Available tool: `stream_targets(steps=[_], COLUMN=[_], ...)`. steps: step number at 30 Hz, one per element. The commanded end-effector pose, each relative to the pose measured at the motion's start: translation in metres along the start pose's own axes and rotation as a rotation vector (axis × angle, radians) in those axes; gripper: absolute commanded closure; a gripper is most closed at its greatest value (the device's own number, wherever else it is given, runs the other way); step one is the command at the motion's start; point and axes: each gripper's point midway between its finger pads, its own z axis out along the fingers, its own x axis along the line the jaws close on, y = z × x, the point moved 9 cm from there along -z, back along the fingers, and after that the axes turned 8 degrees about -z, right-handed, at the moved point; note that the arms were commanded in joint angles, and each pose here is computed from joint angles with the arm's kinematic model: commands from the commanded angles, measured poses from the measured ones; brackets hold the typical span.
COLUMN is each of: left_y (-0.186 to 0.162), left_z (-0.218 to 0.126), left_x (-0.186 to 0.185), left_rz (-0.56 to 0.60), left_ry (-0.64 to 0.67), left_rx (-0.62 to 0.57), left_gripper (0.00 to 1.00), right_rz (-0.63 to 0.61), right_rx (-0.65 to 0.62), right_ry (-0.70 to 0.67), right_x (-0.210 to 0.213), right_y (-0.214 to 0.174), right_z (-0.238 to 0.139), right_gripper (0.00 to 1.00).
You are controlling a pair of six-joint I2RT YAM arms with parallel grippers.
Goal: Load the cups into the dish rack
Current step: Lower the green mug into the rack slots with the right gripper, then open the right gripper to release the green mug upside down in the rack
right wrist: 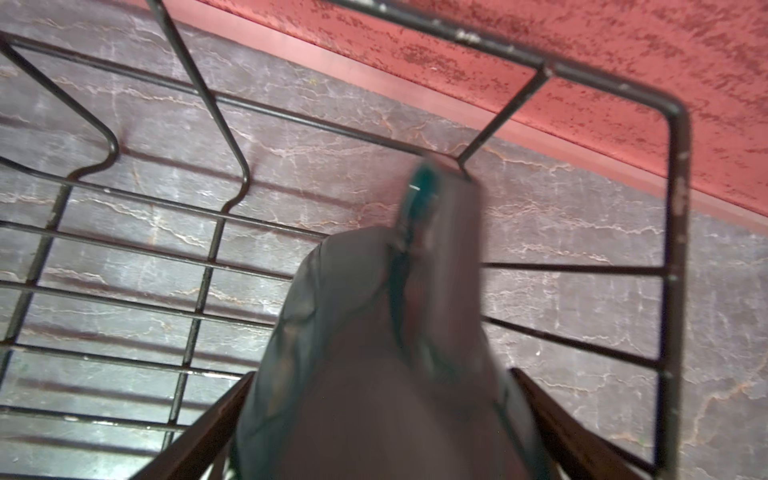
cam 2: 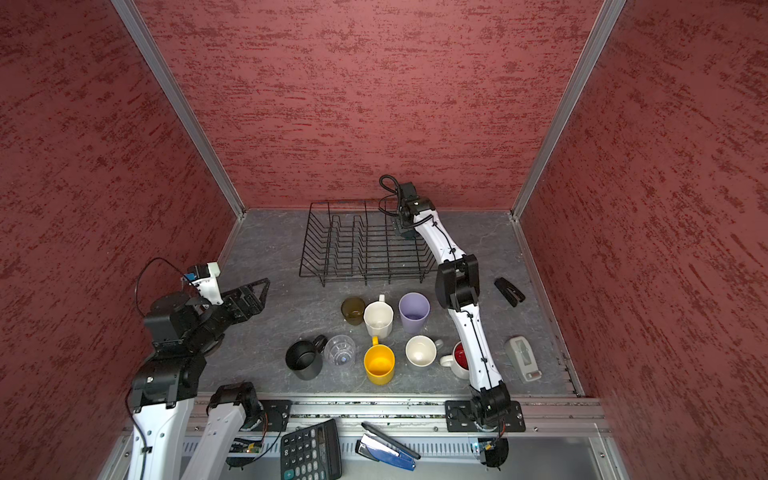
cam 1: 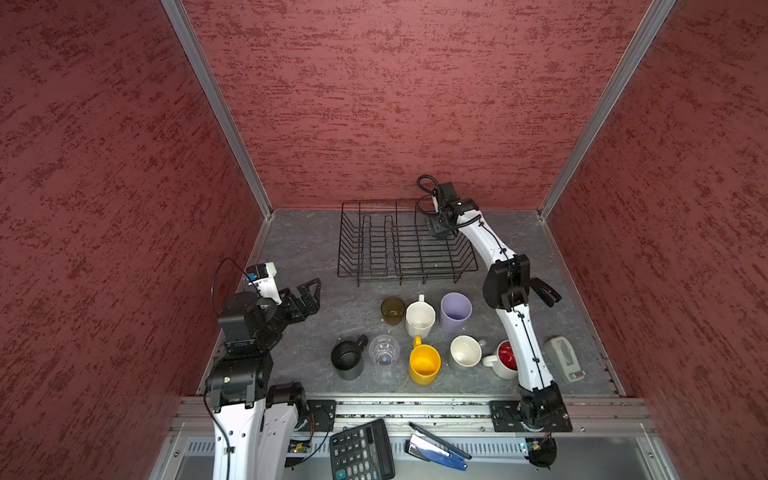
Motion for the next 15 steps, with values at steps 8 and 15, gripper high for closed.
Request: stream_targets(steps=[8,15], left_y=[-0.002,-0.001], left_z=[-0.003,-0.005], left_x=[0.000,0.000], left_rz=[-0.012,-0.012], left_ry=[-0.005,-0.004], left_rx=[-0.005,-0.012], left_gripper=[0.00,0.00], right_rz=[0.064,0.096], right_rx=[-0.124,-0.226], right_ry=[0.017,0.096], right_x=[-0.016,-0.018], right_y=[0.024,0.042], right_z=[-0.033,-0.071], right_gripper=[0.03,0.02])
